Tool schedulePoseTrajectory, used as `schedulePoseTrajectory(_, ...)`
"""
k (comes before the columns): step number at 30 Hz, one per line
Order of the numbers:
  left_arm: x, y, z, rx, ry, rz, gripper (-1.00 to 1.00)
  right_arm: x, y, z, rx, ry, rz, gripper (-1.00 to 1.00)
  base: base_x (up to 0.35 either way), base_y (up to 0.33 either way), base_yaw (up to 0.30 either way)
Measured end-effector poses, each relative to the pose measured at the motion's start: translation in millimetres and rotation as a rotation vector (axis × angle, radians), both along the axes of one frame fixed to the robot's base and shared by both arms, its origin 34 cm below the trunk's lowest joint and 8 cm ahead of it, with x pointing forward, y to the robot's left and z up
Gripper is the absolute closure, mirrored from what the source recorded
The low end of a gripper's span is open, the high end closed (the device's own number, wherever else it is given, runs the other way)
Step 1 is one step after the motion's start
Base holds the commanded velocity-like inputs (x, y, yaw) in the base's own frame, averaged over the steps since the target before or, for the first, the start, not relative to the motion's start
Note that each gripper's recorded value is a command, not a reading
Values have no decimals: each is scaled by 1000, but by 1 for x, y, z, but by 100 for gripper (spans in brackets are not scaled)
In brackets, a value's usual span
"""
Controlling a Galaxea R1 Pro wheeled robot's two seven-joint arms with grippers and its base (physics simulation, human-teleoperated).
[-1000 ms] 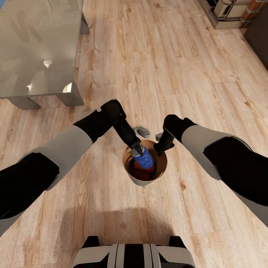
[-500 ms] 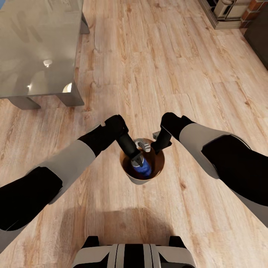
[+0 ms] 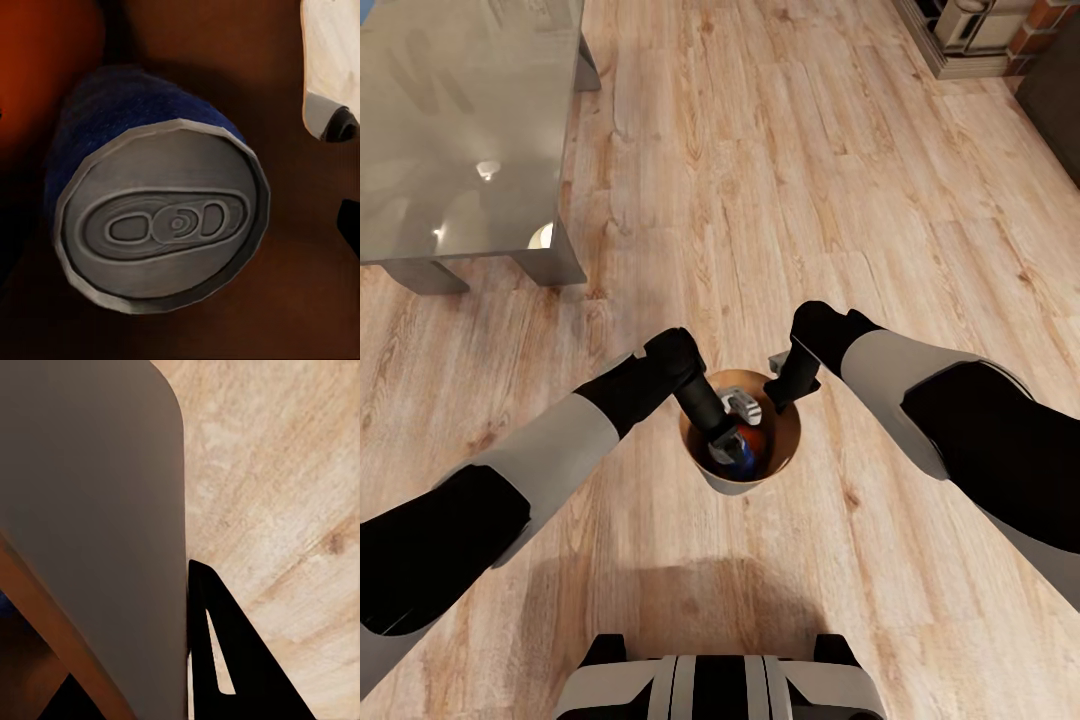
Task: Put the three can of soda from the living room inside the tash can in the kitchen.
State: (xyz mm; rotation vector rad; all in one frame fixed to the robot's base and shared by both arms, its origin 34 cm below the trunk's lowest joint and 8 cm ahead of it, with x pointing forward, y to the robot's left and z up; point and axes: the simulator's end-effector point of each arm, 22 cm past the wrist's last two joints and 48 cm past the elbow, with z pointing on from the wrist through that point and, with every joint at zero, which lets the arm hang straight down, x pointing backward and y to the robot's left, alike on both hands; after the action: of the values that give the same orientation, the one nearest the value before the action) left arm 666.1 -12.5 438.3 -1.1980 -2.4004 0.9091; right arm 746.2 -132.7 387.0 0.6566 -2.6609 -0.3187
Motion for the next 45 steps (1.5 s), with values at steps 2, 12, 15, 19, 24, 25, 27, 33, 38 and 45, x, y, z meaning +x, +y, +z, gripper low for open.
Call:
schedulePoseTrajectory(2,1,0,0,0,-5,-1,-100,0,0,0,-1,1,0,100,0,0,0)
schedulePoseTrajectory(12,28,-14,32,-91,-119,-12,-100,0,-4,-1,-4,0,-6,100,0,0,0)
schedulePoseTrajectory(15,61,-2,59,-149,-221,26,-100,0,-6,-1,-6,1,-8,100,0,0,0)
schedulePoseTrajectory(19,104,32,107,-246,-311,119,-100,-1,-10,-3,-14,1,-2,100,0,0,0)
schedulePoseTrajectory(24,146,124,147,-286,-361,288,-100,-1,-16,-4,-10,8,-33,100,0,0,0)
schedulePoseTrajectory(25,151,137,150,-279,-371,311,-100,-1,-20,-4,-12,9,-40,100,0,0,0)
schedulePoseTrajectory(27,165,177,154,-251,-403,391,-100,0,-39,-5,-15,23,-106,100,0,0,0)
schedulePoseTrajectory(33,132,249,79,-84,-380,604,-100,3,-193,-6,-193,3,-244,100,0,0,0)
schedulePoseTrajectory(38,84,290,21,76,-344,695,-100,-14,-310,11,-341,-3,-321,100,0,0,0)
schedulePoseTrajectory(45,60,274,0,84,-310,707,-100,-17,-323,14,-294,-1,-462,100,0,0,0)
